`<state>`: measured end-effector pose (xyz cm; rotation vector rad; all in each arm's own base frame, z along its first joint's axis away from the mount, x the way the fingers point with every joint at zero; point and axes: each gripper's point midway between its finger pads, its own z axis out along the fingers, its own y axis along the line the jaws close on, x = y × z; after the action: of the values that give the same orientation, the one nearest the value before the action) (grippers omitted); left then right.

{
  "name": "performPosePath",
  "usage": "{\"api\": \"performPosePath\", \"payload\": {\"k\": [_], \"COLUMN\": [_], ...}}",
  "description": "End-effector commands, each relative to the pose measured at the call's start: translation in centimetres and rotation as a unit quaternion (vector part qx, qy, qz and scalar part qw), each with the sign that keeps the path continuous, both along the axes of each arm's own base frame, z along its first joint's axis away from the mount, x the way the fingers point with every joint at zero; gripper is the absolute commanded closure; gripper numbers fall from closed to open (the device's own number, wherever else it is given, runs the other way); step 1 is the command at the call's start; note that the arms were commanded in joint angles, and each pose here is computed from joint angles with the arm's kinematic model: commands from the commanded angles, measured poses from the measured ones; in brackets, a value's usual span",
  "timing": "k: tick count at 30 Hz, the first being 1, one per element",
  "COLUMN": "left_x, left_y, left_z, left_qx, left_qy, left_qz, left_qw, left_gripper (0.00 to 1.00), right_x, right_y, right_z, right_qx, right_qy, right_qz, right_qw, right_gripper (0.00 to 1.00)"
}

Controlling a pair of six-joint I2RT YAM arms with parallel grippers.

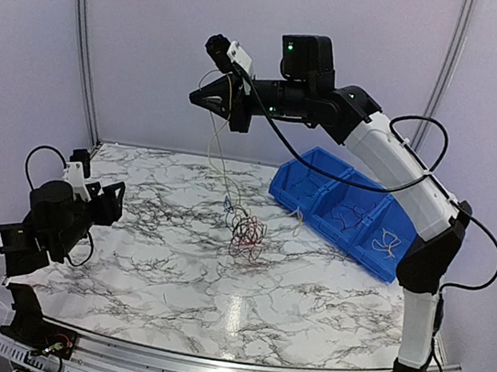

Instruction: Untangle the cables

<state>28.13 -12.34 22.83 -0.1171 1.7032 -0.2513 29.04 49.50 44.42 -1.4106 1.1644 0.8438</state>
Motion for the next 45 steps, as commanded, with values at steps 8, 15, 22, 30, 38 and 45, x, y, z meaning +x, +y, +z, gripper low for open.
{"api": "performPosePath", "payload": {"k": [8,15,22,30,38,45], "left_x": [-0.8,1.4,2.8,3.1,1.1,0.9], "left_y": [-7.6,-10.4,-13.5,-16.0,-13.6,-13.8], "left_z": [0.1,1.3,1.2,0.9,0.7,-1.0], "left_qx": [-0.048,-0.035,-0.03,-0.07,-0.067,-0.046], "left_qy": [-0.032,-0.044,-0.05,-0.046,-0.053,-0.028], "left_qz": [-0.195,-0.211,-0.246,-0.285,-0.27,-0.277], "left_qw": [0.979,0.976,0.967,0.955,0.959,0.959], "left_gripper": [0.37,0.37,0.42,0.44,0.44,0.5], "right_x": [-0.4,-0.5,-1.7,-1.6,-1.0,-0.8], "right_y": [-0.9,0.0,1.3,1.5,1.3,1.8], "right_z": [2.6,1.3,0.3,-0.4,-1.1,-1.4], "right_qx": [0.03,0.024,0.016,0.007,-0.003,-0.001], "right_qy": [-0.006,0.007,0.013,0.005,-0.001,0.005], "right_qz": [-0.005,0.003,0.02,0.009,-0.001,0.002], "right_qw": [1.0,1.0,1.0,1.0,1.0,1.0], "right_gripper": [1.0,1.0,1.0,1.0,1.0,1.0]}}
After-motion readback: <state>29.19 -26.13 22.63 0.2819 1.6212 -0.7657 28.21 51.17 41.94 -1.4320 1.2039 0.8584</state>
